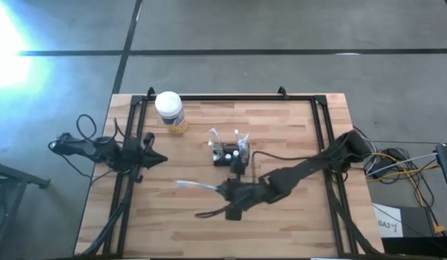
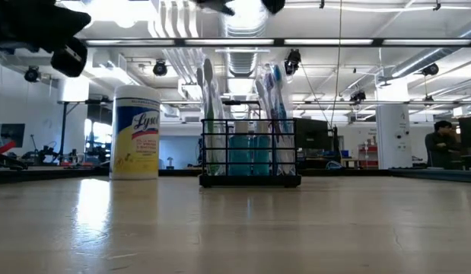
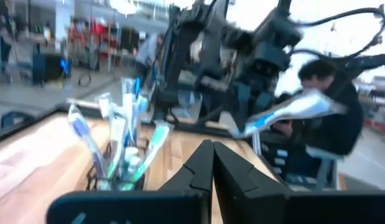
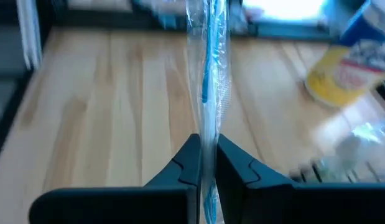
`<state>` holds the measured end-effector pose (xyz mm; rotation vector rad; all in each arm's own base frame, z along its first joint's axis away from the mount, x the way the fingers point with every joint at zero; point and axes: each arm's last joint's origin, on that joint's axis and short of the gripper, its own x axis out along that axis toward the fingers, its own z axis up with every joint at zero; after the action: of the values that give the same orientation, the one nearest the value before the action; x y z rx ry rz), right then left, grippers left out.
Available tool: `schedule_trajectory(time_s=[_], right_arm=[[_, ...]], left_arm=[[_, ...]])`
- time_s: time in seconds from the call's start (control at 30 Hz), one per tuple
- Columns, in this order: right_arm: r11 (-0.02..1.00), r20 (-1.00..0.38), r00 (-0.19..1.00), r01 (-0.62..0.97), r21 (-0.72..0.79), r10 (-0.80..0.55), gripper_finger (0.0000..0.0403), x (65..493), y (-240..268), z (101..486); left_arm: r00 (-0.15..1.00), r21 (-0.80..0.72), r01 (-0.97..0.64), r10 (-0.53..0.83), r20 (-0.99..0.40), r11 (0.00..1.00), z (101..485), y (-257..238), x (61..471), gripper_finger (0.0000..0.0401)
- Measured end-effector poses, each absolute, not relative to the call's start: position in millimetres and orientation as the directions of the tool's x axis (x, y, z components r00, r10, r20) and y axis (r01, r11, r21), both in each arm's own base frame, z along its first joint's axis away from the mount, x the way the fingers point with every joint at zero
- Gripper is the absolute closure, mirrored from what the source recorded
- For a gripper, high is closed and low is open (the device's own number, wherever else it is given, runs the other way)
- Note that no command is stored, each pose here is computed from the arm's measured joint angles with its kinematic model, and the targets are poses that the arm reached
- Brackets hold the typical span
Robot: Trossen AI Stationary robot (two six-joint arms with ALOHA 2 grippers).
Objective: Pick & Place toothbrushing station
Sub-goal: Put the blue toothbrush into the wire organizer
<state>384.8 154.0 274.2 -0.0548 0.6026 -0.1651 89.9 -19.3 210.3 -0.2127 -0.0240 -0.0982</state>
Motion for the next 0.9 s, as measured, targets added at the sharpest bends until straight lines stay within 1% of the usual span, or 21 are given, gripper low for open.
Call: schedule_trajectory(time_s=[0.1, 0.17, 0.23, 0.33, 0.5, 0.57, 0.67, 0.77, 0.9], right_arm=[[0.99, -0.383, 0.913, 0.128, -0.064, -0.142, 0.0385, 380, 141, 259], [0.99, -0.293, 0.946, 0.132, -0.054, -0.142, 0.0385, 377, 132, 250], [0.991, -0.265, 0.955, 0.122, -0.05, -0.131, 0.0385, 375, 124, 239], [0.993, -0.266, 0.957, 0.108, -0.055, -0.119, 0.0385, 372, 114, 224], [0.988, -0.184, 0.973, 0.123, -0.093, -0.139, 0.0385, 367, 103, 215], [0.985, -0.136, 0.979, 0.137, -0.108, -0.151, 0.0385, 362, 101, 210], [0.974, -0.014, 0.98, 0.196, -0.117, -0.199, 0.0385, 355, 96, 207], [0.962, 0.071, 0.972, 0.233, -0.139, -0.225, 0.0385, 347, 90, 203], [0.942, 0.117, 0.951, 0.301, -0.147, -0.285, 0.0385, 344, 79, 204]], left_arm=[[0.989, -0.203, 0.108, -0.085, 0.12, 0.973, 194, -21, 96, 0.039], [0.986, -0.213, 0.104, -0.072, 0.153, 0.971, 183, -21, 99, 0.0391], [0.99, -0.23, 0.069, -0.037, 0.14, 0.971, 182, -20, 99, 0.0392], [0.994, -0.243, -0.007, 0.033, 0.103, 0.97, 178, -18, 100, 0.0392], [0.987, -0.248, -0.091, 0.12, 0.106, 0.965, 179, -16, 101, 0.0369], [0.987, -0.229, -0.102, 0.128, 0.099, 0.968, 178, -16, 101, 0.0354], [0.988, -0.226, -0.107, 0.129, 0.088, 0.968, 177, -16, 102, 0.0329], [0.992, -0.208, -0.11, 0.122, 0.042, 0.972, 179, -17, 103, 0.0309], [0.993, -0.187, -0.107, 0.113, 0.02, 0.976, 196, -18, 106, 0.031]])
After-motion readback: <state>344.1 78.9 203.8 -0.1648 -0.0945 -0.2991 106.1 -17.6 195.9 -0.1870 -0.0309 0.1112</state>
